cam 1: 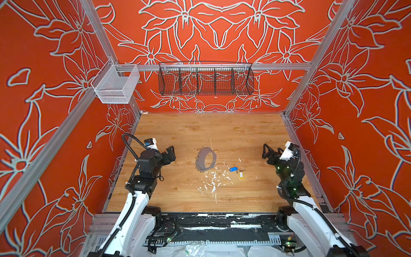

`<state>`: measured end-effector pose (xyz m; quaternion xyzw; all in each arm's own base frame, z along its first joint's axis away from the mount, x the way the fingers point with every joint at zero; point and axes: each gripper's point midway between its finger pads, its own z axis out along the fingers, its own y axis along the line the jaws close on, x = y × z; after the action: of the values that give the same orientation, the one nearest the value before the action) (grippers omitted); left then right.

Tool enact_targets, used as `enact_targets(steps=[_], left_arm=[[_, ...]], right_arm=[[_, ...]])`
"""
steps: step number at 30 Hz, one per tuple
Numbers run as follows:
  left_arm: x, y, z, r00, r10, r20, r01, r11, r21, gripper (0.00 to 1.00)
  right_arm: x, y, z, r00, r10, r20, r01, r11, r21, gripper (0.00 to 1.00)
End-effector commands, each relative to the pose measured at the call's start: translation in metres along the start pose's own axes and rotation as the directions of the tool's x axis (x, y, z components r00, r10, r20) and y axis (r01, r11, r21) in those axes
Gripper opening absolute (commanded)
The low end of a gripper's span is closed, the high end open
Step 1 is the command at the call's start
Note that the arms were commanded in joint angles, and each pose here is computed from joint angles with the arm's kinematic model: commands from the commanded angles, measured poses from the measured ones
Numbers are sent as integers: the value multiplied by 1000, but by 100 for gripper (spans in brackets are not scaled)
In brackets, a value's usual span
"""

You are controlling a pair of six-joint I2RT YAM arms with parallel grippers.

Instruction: Put the keys on the keyring

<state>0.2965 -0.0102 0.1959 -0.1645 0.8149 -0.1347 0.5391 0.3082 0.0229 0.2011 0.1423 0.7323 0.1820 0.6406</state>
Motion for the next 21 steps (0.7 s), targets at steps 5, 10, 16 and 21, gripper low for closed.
enact_targets(steps=[5,10,16,21], left_arm=[[7,6,-21,984,-168,68,166,986,22,97],[11,3,-28,977,-214,19,214,977,25,97],[19,-19,-19,980,-185,-76,193,974,121,97],[22,-31,-5,982,-113,-154,137,979,151,97]], right_arm=[[-5,48,4,993,102,-53,-112,964,-242,97],[10,76,24,987,25,-158,-75,945,-317,97],[62,124,43,943,-140,-301,-1,906,-424,92],[113,142,47,892,-239,-384,40,888,-459,79]])
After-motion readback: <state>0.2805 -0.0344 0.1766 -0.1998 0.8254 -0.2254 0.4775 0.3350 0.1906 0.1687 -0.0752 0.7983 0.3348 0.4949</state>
